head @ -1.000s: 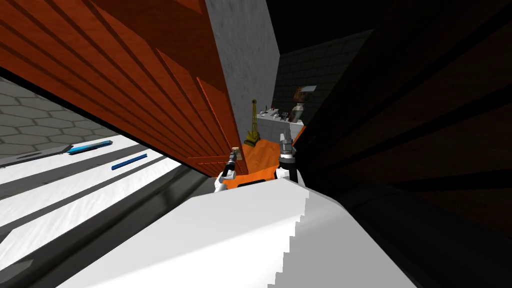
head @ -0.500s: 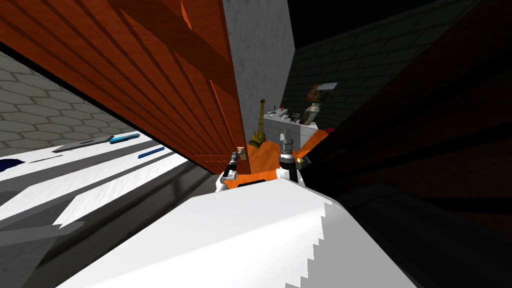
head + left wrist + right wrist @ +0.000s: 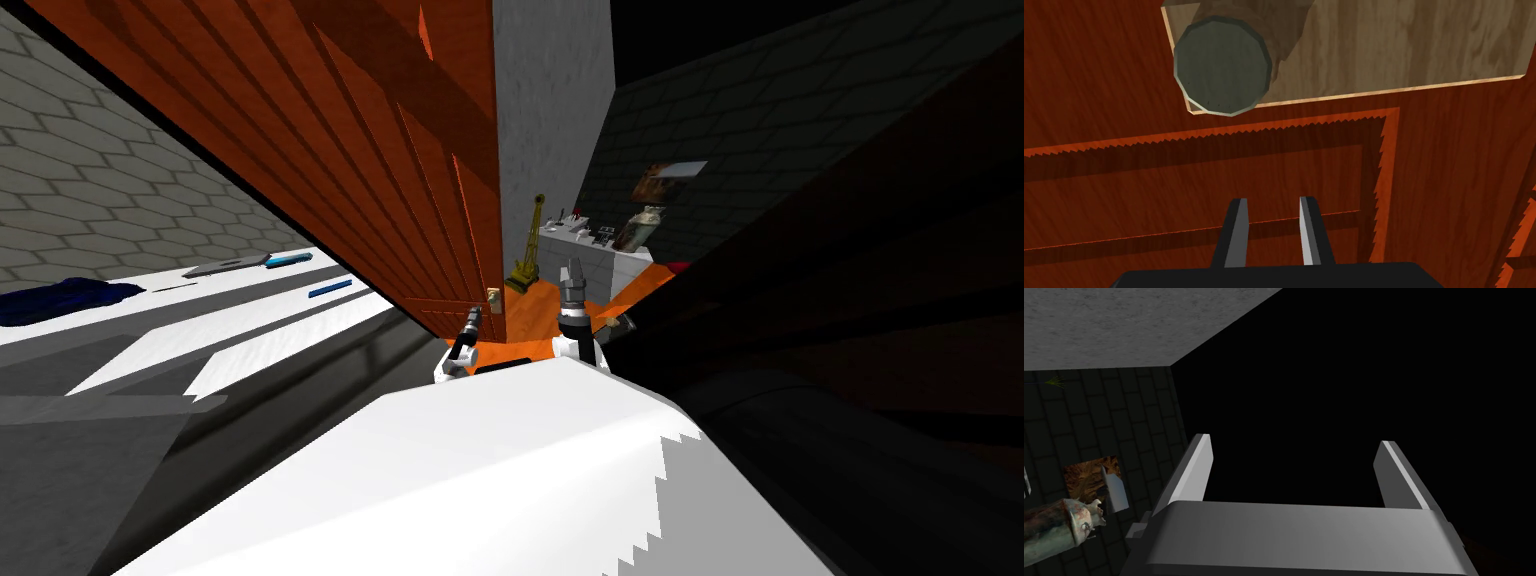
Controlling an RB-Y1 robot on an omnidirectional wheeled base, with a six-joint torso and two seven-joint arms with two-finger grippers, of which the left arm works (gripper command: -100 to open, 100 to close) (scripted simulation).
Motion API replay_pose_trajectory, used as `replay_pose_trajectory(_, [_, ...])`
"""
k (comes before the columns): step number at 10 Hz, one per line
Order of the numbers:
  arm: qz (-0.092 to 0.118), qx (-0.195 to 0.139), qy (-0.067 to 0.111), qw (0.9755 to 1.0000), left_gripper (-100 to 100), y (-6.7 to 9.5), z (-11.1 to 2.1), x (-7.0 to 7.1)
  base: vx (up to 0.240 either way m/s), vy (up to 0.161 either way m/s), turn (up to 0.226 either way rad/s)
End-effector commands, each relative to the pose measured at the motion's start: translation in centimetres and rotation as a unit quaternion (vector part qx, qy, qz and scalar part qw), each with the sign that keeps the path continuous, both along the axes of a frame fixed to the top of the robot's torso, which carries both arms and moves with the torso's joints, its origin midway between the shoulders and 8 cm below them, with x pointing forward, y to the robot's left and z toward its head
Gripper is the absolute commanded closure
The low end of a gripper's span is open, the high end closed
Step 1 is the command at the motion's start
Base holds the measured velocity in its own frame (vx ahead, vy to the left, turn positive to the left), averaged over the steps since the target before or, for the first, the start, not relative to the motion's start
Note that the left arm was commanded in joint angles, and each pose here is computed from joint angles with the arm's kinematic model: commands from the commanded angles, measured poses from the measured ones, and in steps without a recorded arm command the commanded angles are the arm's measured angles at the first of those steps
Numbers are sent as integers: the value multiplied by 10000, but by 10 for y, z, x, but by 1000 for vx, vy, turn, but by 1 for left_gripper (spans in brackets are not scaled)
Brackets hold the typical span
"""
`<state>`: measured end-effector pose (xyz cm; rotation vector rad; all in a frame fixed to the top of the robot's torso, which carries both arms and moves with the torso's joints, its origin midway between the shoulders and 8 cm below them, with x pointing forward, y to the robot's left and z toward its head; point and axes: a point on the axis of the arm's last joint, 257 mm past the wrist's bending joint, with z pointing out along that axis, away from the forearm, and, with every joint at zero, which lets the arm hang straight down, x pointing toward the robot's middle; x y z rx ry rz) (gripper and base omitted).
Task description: Push the door open
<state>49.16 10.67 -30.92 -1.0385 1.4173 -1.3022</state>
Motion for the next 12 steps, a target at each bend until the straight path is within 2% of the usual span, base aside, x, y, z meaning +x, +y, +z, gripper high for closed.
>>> replay_pose_trajectory(1, [-108,-85,13,9999,-100,-18,2,-11,-210,62,96])
replay_pose_trajectory(3, [-195,-294,16,9994,-100,-44,8,-21,-195,37,72])
replay_pose_trajectory(5, [-222,-424,11,9989,-100,-57,13,-24,-150,-48,31])
replay_pose_trajectory(7, [-222,-264,16,9994,-100,-43,6,-22,15,3,-3])
replay_pose_trajectory(9, [-218,-137,9,9997,-100,-33,3,-20,205,16,-20])
replay_pose_trajectory(12, [-186,-147,-20,9997,-100,-32,4,-15,213,-77,-18])
